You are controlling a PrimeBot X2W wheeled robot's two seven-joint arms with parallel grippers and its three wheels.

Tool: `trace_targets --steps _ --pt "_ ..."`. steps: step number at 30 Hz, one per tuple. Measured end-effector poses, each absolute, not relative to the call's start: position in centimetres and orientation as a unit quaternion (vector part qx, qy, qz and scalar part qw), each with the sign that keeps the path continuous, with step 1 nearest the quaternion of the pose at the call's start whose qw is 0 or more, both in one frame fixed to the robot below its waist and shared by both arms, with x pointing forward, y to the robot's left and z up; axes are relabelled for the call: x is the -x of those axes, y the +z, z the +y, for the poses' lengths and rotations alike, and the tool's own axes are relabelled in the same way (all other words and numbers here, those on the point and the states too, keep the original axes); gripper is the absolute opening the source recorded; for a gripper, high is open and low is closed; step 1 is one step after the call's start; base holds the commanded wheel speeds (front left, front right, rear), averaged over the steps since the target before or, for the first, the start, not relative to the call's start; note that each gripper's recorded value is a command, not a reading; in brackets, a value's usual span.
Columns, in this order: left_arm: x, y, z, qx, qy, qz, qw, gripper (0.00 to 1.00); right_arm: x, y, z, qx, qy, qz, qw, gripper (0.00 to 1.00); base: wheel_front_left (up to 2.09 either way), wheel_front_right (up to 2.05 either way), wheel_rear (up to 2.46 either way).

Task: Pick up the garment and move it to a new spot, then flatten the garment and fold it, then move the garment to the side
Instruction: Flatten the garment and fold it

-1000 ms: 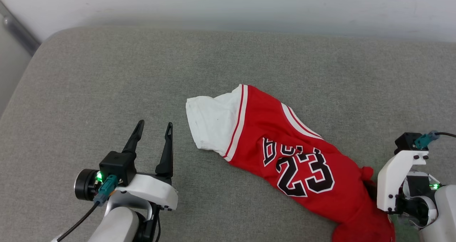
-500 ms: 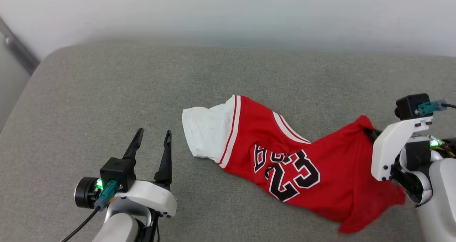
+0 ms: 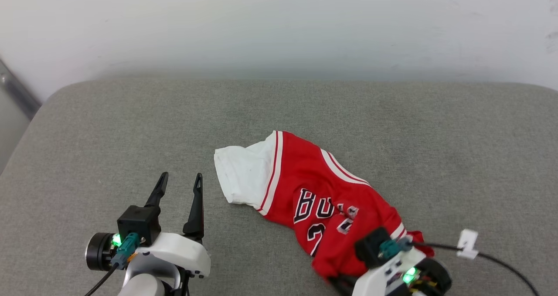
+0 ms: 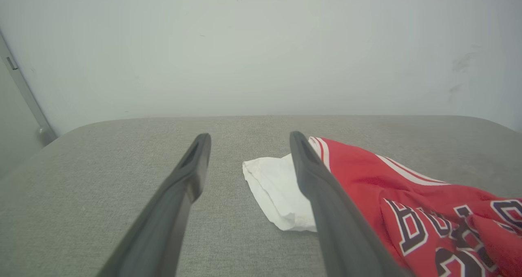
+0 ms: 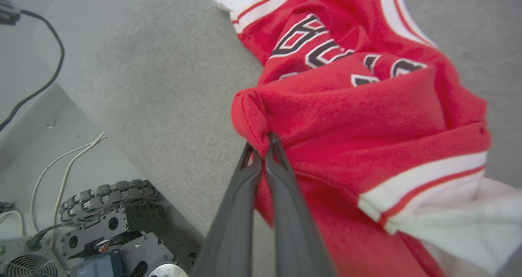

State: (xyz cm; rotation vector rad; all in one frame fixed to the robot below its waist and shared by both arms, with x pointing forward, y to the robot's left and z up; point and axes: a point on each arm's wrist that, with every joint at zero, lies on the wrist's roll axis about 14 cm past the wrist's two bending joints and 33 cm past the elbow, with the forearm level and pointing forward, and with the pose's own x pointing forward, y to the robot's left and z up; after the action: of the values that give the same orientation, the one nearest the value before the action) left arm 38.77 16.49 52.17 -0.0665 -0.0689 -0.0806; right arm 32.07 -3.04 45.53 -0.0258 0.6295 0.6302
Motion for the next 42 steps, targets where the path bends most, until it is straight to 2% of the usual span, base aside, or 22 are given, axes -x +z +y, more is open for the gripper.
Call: trace_targets --steps 4,5,6,7,14,20,23,30,40,41,42 --pt "-38.7 52.2 16.6 0.034 -0.038 -0.034 0.998 1.0 -27.3 42.2 -1.0 -0.014 0.335 0.367 0.868 0.0 0.0 0.0 0.0" --pt "-38.6 52.2 16.5 0.034 -0.038 -0.033 0.998 1.0 -26.8 41.8 -0.8 -0.018 0.335 0.371 0.866 0.4 0.0 0.0 0.0" --pt "-38.6 52.2 16.6 0.034 -0.038 -0.033 0.998 1.0 -26.7 41.7 -0.8 -0.023 0.334 0.37 0.867 0.97 0.0 0.0 0.0" --pt "-38.6 52.3 16.6 0.033 -0.038 -0.033 0.998 1.0 -26.8 41.8 -0.8 -0.025 0.331 0.363 0.871 1.0 0.0 0.0 0.0" --pt "-38.1 52.1 16.3 0.031 -0.041 -0.03 0.998 1.0 -29.2 45.6 -1.3 -0.06 0.309 0.27 0.91 1.0 0.0 0.0 0.0" --pt "-37.8 51.9 16.2 0.029 -0.042 -0.026 0.998 1.0 -31.0 48.2 -4.2 -0.049 0.269 0.235 0.933 1.0 0.0 0.0 0.0" --pt "-37.7 51.9 16.2 0.03 -0.042 -0.026 0.998 1.0 -31.1 47.5 -7.5 -0.027 0.226 0.266 0.937 1.0 0.0 0.0 0.0" --pt "-37.6 51.5 16.0 0.032 -0.043 -0.02 0.998 1.0 -29.8 45.4 -13.4 0.006 0.153 0.351 0.924 1.0 0.0 0.0 0.0" --pt "-39.0 50.5 15.8 0.035 -0.048 -0.007 0.998 1.0 -29.5 42.2 -11.0 -0.016 0.193 0.417 0.888 1.0 0.0 0.0 0.0" --pt "-39.0 50.3 15.8 0.034 -0.047 -0.005 0.998 1.0 -29.6 41.9 -10.9 -0.015 0.195 0.42 0.886 0.36 0.0 0.0 0.0" --pt "-39.0 50.2 15.9 0.034 -0.048 -0.003 0.998 1.0 -29.7 41.8 -10.8 -0.015 0.196 0.421 0.886 0.04 0.0 0.0 0.0"
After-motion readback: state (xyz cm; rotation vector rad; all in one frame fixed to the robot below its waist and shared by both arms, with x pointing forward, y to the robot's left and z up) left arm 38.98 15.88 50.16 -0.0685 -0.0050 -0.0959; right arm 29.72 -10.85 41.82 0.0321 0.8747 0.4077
